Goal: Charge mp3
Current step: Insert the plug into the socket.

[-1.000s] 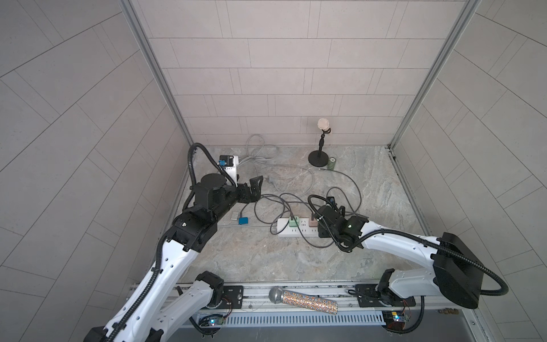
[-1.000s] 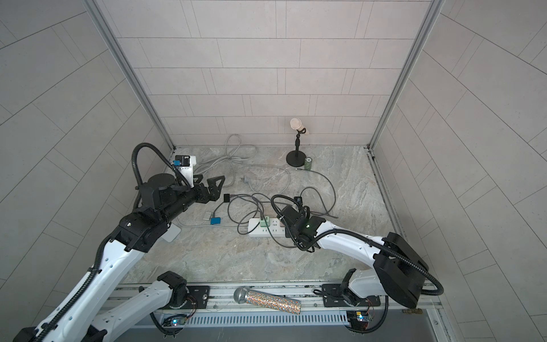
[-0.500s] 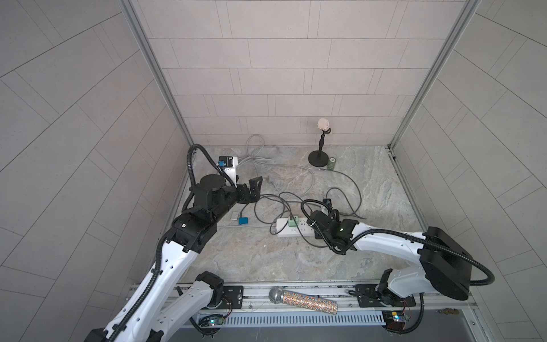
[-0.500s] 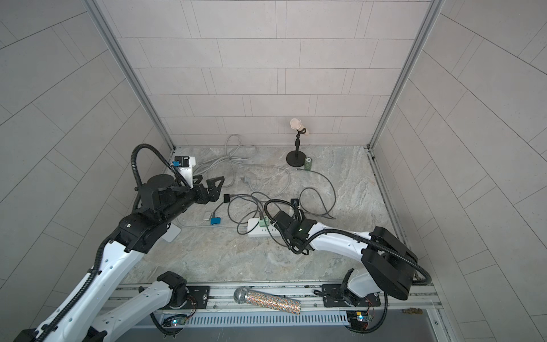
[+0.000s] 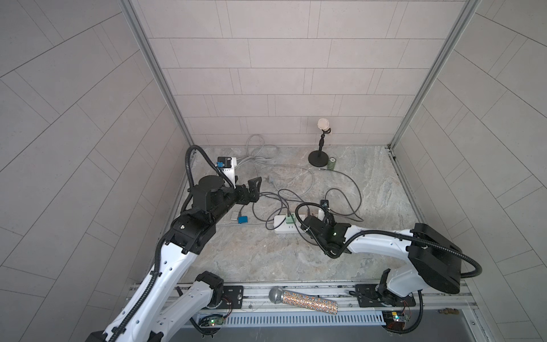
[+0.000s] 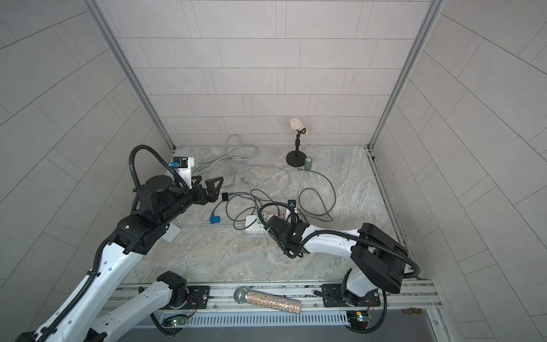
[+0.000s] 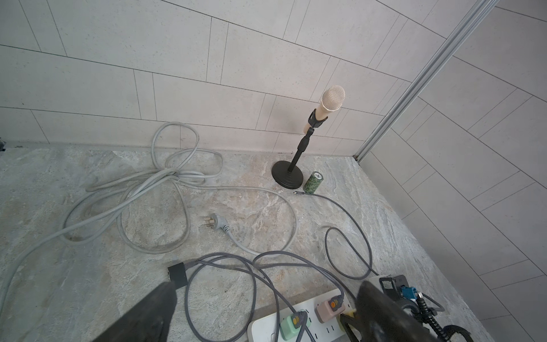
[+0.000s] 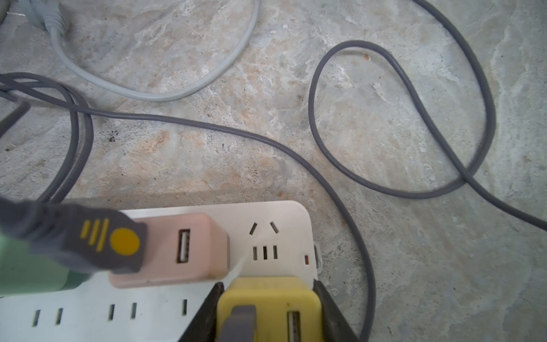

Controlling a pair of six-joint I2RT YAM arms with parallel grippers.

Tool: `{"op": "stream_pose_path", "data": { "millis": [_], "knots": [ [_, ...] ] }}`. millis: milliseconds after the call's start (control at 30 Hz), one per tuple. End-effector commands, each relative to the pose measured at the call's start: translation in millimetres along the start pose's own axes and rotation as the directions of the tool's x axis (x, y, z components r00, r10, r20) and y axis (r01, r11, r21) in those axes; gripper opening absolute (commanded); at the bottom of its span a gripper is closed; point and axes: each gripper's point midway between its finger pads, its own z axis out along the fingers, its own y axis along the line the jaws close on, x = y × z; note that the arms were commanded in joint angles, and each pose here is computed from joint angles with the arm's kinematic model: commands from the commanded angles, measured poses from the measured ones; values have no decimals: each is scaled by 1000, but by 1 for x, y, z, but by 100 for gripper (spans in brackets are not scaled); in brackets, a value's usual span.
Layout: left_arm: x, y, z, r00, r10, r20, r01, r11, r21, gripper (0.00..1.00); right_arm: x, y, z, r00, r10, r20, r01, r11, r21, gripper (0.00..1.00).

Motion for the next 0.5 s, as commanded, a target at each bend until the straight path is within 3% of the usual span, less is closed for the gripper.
{"op": "stream_pose_path", "data": {
  "millis": [0, 233, 300, 467],
  "knots": [
    [-4, -1, -4, 1000, -14, 12, 14, 1000, 6, 100, 54, -21, -6, 962, -86, -259, 98, 995, 35, 6],
    [-5, 4, -5, 1000, -17, 20, 18, 1000, -18, 99, 5, -9, -34, 987, -30, -159, 31, 1000, 4, 63],
    [-5, 3, -5, 1000, -19, 21, 19, 1000, -15, 99, -9, -6, -43, 992, -7, -129, 6, 1000, -12, 71],
    [-8, 3, -5, 999, -22, 23, 22, 1000, -14, 100, -33, 6, -66, 995, 52, -90, -60, 993, -99, 79]
  ]
}}
